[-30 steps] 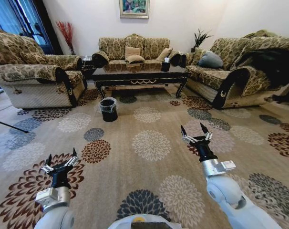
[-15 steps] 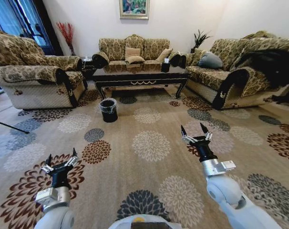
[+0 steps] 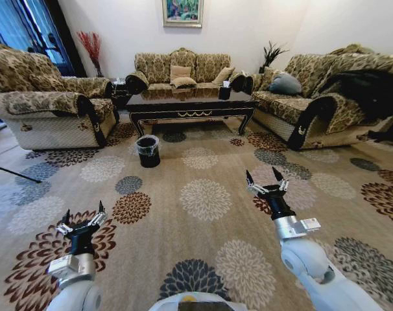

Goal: Move to the front of the table and pick up the trash from the floor, then place it into the trash bin.

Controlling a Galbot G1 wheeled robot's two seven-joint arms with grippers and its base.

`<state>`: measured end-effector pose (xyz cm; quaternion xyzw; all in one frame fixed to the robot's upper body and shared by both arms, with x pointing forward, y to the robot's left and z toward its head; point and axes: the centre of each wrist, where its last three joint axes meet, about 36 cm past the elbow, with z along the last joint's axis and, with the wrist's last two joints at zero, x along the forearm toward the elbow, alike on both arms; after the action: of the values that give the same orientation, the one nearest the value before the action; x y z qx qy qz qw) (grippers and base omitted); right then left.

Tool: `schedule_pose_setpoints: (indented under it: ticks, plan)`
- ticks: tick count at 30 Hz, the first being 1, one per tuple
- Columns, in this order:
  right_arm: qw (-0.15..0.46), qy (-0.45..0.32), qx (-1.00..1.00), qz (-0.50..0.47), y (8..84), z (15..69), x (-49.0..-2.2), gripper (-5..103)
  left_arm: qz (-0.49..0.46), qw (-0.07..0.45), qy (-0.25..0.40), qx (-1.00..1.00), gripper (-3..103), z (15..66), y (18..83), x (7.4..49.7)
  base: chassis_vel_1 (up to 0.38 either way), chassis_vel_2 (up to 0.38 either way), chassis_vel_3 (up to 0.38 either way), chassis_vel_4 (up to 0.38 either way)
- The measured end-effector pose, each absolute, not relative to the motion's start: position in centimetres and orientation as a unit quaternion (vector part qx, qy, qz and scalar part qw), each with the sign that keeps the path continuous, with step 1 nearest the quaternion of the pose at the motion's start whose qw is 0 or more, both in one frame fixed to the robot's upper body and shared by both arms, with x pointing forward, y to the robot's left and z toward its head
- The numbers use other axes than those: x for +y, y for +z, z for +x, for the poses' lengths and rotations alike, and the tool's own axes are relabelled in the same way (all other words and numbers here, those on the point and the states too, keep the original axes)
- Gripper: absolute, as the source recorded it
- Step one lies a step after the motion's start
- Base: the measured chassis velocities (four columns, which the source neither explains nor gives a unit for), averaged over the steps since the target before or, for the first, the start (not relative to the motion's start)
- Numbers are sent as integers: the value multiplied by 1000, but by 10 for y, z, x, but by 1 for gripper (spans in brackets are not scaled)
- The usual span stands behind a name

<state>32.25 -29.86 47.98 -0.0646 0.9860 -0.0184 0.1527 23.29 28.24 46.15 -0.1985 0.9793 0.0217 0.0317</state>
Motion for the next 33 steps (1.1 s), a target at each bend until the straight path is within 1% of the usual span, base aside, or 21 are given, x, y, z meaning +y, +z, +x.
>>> schedule_pose_setpoints:
  ticks: [33]
  plan:
    - [153, -18, 986, -65, 480, 323, -299, 100, -198, 32, 22, 979, 100, 233, 461, 282, 0, 0, 0, 0]
